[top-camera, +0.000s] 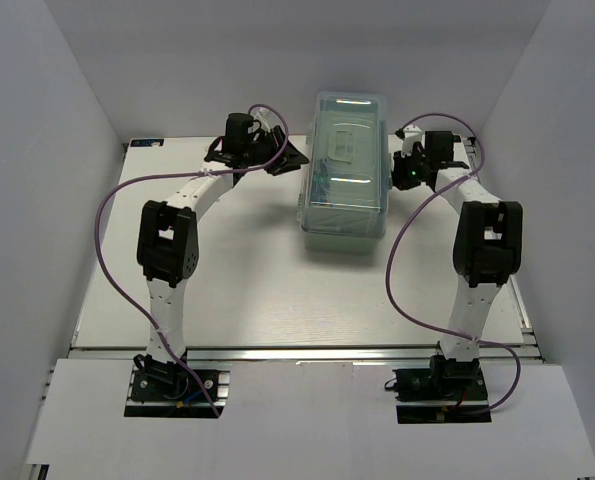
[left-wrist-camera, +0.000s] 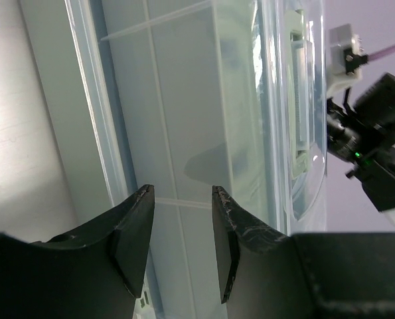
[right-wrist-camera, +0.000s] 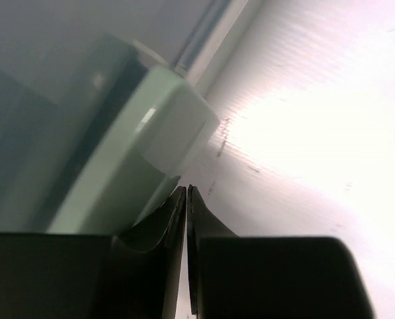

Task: Sort the tools into containers

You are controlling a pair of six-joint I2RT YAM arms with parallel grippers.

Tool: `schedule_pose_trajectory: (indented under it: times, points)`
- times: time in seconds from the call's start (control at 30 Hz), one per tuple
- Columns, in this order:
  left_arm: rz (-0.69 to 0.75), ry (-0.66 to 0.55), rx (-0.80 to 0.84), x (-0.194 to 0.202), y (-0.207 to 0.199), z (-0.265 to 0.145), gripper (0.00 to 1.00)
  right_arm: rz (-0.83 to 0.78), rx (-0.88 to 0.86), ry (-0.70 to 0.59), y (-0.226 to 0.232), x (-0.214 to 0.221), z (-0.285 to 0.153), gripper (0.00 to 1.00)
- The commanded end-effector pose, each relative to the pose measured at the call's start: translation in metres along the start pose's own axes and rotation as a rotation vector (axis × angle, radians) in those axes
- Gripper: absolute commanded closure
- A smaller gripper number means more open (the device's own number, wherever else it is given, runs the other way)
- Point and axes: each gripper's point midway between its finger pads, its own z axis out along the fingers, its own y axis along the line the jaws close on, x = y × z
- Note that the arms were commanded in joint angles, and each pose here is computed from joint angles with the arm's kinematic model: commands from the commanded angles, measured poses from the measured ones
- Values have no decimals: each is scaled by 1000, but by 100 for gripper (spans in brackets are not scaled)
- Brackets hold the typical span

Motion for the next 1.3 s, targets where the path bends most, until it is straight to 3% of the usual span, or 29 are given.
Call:
schedule_pose_trajectory:
  times: [0.0,0.43,0.9,1.27]
  points:
    - [41,52,84,18,-36,8,50,-204,-45,-110,59,-57,-14,90]
    - [43,69,100,20,-42,19,50,-236,-14,-29,60,-37,0,89]
    - [44,75,105,22,-42,20,50,-188,-79,-175,82,-61,-28,92]
    - [38,80,113,25,-42,21,50,-172,-72,-141,75,-36,-15,93]
